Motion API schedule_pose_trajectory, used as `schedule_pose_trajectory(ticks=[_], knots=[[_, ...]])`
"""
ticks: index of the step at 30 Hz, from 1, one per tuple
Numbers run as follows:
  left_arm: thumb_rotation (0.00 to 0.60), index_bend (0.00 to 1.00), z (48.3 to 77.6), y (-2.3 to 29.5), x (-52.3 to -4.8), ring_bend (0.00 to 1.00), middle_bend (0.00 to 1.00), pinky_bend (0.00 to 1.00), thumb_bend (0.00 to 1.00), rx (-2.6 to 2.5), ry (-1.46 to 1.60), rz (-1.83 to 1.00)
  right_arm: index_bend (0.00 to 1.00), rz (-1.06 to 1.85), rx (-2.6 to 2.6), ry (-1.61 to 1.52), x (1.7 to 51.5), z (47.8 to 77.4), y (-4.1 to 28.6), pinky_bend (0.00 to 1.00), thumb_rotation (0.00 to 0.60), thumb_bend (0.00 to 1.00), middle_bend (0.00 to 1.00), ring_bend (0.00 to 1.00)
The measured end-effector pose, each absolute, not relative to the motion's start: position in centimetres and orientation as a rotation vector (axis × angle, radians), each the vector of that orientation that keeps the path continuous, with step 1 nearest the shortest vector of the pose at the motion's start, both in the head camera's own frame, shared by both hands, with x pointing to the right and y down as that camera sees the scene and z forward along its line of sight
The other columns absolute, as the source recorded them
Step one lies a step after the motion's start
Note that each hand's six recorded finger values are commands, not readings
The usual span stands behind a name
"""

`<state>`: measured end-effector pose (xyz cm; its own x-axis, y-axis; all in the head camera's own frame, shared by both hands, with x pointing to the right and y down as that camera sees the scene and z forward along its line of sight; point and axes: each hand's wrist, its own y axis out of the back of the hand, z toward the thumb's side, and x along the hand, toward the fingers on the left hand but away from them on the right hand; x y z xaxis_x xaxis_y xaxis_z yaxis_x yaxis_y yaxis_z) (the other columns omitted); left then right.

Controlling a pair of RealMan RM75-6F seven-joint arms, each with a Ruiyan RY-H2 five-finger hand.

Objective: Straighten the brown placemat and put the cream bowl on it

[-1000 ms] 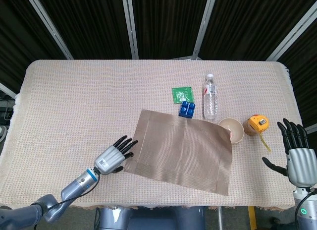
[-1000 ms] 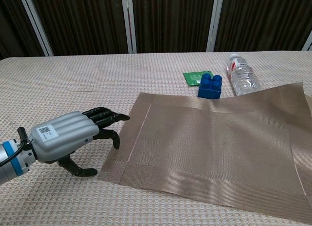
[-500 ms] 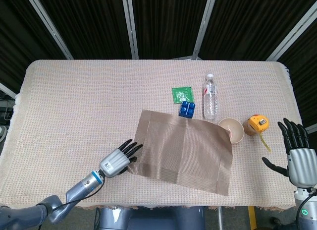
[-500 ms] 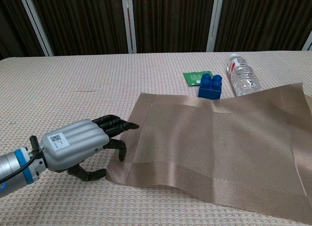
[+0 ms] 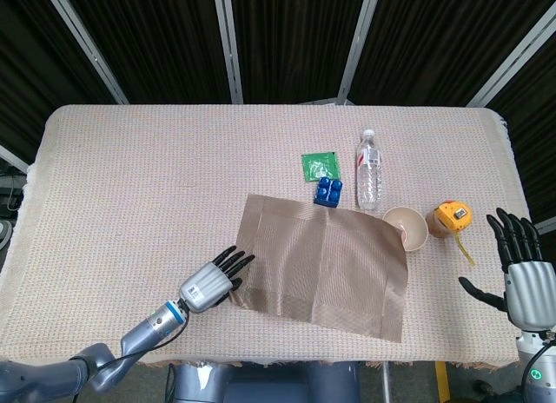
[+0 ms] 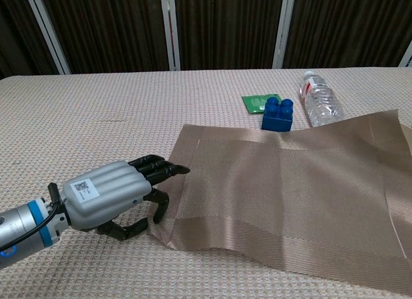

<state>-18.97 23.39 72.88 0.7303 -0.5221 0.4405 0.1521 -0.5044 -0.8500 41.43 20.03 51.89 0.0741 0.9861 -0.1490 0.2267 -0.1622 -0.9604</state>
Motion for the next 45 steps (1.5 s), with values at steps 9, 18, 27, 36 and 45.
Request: schedule_pose_trajectory(ticks=[9, 18, 27, 36, 45], knots=[[0.6, 0.65, 72.6, 22.9, -18.2, 0.0, 0.0, 0.0, 0.55, -1.95, 0.332, -0.831, 0.0, 1.153, -1.531, -1.262, 41.5, 51.8, 20.0, 0.0, 0.6, 0.0, 0.0, 0.0], [0.6, 0.68, 72.1, 23.1, -18.7, 0.0, 0.0, 0.0, 0.56, -1.961, 0.363, -0.836, 0.0, 1.146, -1.532, -1.265, 41.5, 51.6, 20.0, 0.0, 0.6, 0.0, 0.0, 0.0], [0.6, 0.67, 70.7, 25.8, -21.7, 0.0, 0.0, 0.0, 0.56, -2.009, 0.377, -0.918, 0.0, 1.144, -1.534, -1.273, 41.5, 51.5, 20.0, 0.0, 0.6, 0.0, 0.0, 0.0], [0.6, 0.67, 68.9, 28.2, -25.2, 0.0, 0.0, 0.0, 0.56, -2.015, 0.328, -1.025, 0.0, 1.143, -1.533, -1.267, 41.3, 51.5, 20.2, 0.0, 0.6, 0.0, 0.0, 0.0], [0.6, 0.67, 68.3, 29.5, -26.8, 0.0, 0.0, 0.0, 0.56, -2.011, 0.297, -1.066, 0.0, 1.14, -1.532, -1.269, 41.3, 51.4, 20.2, 0.0, 0.6, 0.0, 0.0, 0.0]])
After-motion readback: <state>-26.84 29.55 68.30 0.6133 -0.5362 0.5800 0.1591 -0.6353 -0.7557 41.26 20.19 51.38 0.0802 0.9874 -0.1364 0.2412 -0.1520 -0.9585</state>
